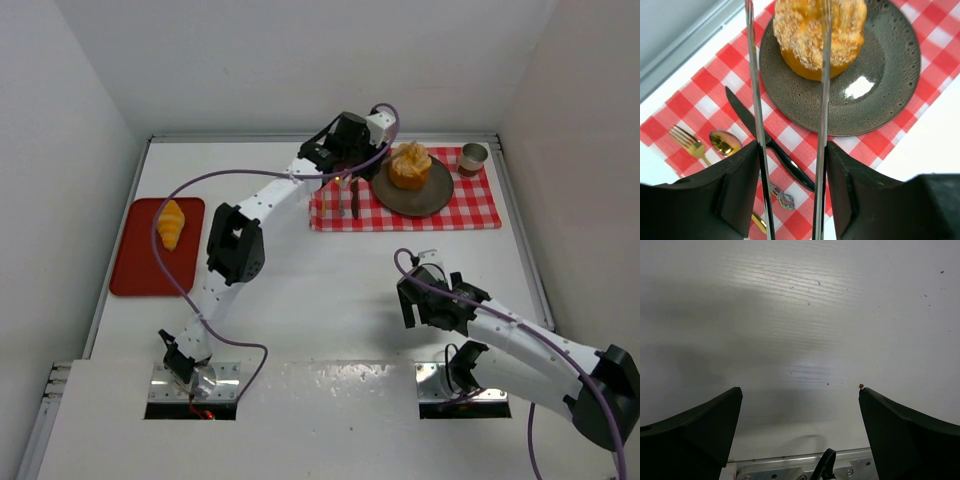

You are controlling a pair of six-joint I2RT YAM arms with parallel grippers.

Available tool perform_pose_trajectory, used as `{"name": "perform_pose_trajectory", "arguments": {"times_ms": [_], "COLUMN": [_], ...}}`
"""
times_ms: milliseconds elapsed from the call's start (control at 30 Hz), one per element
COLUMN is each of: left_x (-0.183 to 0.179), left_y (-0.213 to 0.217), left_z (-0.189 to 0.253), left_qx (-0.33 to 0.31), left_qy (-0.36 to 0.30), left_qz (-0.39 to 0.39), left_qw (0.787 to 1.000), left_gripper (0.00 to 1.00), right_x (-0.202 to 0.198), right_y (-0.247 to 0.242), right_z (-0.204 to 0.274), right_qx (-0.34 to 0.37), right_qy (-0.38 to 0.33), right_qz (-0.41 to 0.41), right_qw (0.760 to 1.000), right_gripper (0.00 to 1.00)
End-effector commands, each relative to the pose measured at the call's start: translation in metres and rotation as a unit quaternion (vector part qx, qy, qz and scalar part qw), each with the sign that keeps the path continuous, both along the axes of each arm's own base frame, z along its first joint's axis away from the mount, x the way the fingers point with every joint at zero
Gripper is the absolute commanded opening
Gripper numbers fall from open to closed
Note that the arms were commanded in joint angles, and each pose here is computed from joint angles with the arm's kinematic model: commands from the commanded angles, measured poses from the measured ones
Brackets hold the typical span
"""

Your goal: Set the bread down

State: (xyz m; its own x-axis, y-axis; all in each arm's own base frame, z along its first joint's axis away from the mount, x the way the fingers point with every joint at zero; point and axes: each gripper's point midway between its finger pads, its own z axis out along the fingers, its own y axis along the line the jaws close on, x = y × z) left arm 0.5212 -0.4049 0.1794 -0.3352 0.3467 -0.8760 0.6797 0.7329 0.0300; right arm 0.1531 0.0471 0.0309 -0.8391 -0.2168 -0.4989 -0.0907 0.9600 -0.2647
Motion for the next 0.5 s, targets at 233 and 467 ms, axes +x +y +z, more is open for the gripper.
{"name": "perform_pose_trajectory", "arguments": {"times_ms": [233, 467], "left_x": [-0.019, -0.097], "left_y": [0.17, 0.364], "left_z": [0.139, 0.068], "left_qx": [-0.045, 0.025], "left_qy": [-0.017, 0.073], "left_qz": [0.111, 0.307], "left_qw": [0.993, 0.948], "left_gripper": [0.53, 0.57], "right_x": [0.015, 0.018], "right_y": [0.019, 0.032], "right_z": [0.019, 0.02], "right_qx": [0.045, 0.059], "right_qy": [-0.031, -0.028], "right_qz": [0.003, 0.033], "right_qw": [0.998, 0.997], "right_gripper": [1.0, 1.0]}}
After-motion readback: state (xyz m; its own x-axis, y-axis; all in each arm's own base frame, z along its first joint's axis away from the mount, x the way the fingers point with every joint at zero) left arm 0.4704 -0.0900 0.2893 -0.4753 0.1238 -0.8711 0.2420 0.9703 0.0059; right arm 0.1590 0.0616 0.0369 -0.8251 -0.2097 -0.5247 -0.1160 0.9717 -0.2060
